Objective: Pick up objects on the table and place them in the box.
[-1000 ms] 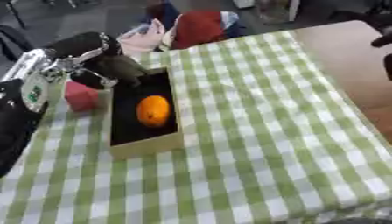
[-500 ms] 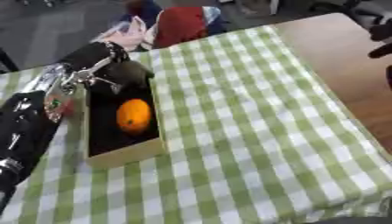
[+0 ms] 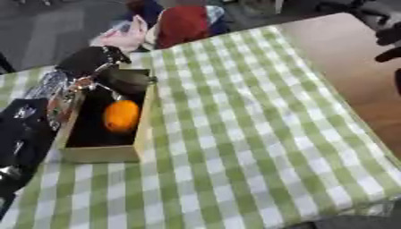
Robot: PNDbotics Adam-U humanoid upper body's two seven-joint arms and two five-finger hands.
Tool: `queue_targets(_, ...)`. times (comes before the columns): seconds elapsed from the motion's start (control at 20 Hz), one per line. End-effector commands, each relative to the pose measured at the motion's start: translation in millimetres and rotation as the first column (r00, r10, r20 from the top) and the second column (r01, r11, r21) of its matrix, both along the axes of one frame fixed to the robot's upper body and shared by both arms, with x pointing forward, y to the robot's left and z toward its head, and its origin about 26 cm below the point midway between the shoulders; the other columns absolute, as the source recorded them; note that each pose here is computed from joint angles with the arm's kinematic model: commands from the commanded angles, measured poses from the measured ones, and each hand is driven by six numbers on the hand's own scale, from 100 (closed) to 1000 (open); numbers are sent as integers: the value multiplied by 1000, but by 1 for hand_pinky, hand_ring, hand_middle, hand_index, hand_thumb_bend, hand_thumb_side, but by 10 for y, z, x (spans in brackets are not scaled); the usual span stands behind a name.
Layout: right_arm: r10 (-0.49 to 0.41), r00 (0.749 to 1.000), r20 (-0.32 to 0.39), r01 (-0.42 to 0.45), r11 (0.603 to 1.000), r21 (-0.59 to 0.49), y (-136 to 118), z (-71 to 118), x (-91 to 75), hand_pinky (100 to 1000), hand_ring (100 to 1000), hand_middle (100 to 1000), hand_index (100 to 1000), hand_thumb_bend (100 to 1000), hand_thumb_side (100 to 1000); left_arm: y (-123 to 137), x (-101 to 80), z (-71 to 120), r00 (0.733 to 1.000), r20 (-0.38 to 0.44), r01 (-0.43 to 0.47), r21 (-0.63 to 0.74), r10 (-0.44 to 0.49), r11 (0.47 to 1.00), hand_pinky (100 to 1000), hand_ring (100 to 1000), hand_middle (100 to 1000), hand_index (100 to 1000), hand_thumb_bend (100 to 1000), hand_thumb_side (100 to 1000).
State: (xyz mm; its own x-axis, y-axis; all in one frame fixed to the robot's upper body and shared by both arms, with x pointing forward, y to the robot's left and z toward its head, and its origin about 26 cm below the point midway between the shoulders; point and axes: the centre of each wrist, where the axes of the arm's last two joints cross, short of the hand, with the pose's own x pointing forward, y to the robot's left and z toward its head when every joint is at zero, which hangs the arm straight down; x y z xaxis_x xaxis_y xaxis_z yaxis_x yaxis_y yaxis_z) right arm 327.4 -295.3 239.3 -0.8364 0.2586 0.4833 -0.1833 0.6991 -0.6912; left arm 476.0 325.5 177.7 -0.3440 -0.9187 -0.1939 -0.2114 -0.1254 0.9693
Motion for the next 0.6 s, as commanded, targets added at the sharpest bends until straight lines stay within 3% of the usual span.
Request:
queue_targets(0.05,-3,1000,18,4,1000,-14,-42,54,-9,715,884,731,879,102,294,162,-30,215,998,62,-32,28,30,999,742,739,747,820,880,722)
queue_targets(0.15,-5,1000,12,5,1000,-12,-55,36,-8,715,884,727,878,100,293,192,-52,260,997,69,-29,32,27,999,746,744,753,826,898,768)
queue_targets(0.35,-10,1000,-1,10,1000,-9,-81,-1,-6,715,880,723,879,100,292,264,-105,364,996,82,-20,3,20,1000,742,731,745,826,837,799)
queue_targets(0.6,-23,1000,-17,23,1000,-6,-124,-49,-8,716,880,721,878,100,292,446,-216,503,994,103,-29,-63,36,998,725,704,718,813,754,762)
